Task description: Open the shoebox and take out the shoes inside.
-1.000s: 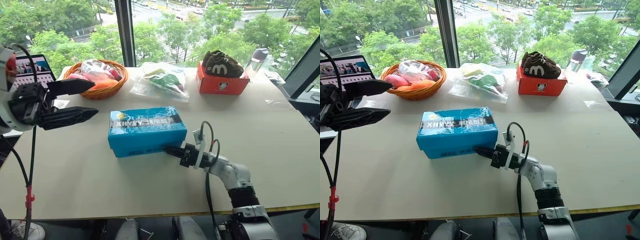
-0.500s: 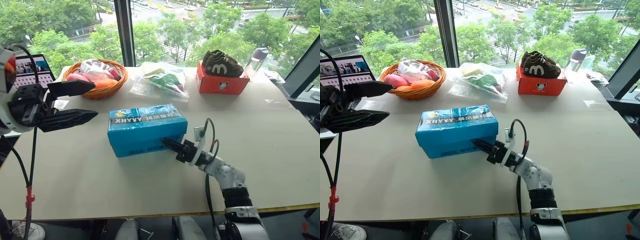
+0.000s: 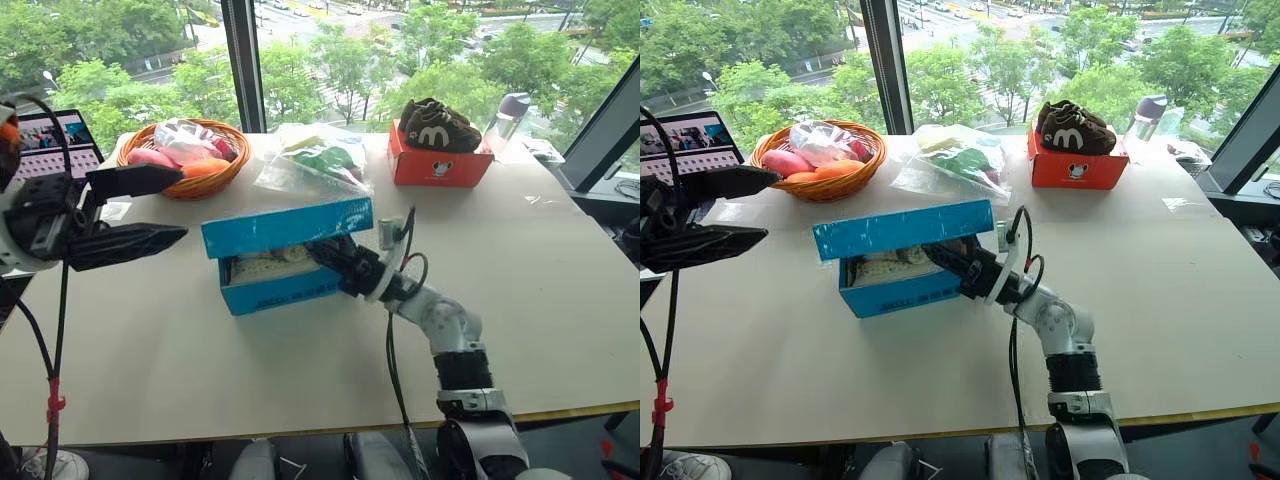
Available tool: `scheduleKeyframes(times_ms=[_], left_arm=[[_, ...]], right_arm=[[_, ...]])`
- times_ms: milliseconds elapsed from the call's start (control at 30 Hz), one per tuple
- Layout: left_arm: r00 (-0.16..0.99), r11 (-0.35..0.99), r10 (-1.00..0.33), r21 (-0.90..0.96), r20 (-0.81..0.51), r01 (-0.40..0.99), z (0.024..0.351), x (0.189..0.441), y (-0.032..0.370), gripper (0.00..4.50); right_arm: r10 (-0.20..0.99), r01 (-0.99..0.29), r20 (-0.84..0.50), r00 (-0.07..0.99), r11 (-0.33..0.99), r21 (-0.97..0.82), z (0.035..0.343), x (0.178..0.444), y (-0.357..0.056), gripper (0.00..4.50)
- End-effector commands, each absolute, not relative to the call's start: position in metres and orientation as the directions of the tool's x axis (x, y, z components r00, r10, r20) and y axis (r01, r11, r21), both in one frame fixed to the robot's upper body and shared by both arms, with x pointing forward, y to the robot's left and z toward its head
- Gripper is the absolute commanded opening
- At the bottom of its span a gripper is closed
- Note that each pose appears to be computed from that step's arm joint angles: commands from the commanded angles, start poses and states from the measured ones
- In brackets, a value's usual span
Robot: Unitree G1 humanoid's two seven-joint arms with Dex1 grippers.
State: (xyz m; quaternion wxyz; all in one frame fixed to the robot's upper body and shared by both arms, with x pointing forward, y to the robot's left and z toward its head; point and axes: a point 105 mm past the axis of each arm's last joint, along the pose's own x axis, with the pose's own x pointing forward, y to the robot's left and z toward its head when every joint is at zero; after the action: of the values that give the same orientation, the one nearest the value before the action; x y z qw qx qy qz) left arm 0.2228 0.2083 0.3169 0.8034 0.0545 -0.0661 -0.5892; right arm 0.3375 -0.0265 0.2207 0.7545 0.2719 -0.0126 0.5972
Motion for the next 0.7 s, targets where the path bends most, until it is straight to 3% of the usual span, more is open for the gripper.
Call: scheduleKeyframes(times_ms=[33, 233, 700], left_arm=[[0.305, 0.309, -0.951, 0.207, 0.051, 0.928, 0.324, 0.210, 0.206, 4.47], [0.313, 0.322, -0.947, 0.193, 0.073, 0.927, 0.320, 0.203, 0.205, 4.47], [0.343, 0.355, -0.934, 0.167, 0.098, 0.920, 0.311, 0.195, 0.204, 4.47]], right_arm=[[0.896, -0.917, 0.287, 0.339, 0.246, 0.315, 0.248, 0.356, -0.026, 0.00], [0.813, -0.813, 0.118, 0.571, 0.539, 0.221, 0.244, 0.422, -0.034, 0.00], [0.813, -0.823, 0.125, 0.568, 0.563, 0.078, 0.274, 0.441, -0.053, 0.00]])
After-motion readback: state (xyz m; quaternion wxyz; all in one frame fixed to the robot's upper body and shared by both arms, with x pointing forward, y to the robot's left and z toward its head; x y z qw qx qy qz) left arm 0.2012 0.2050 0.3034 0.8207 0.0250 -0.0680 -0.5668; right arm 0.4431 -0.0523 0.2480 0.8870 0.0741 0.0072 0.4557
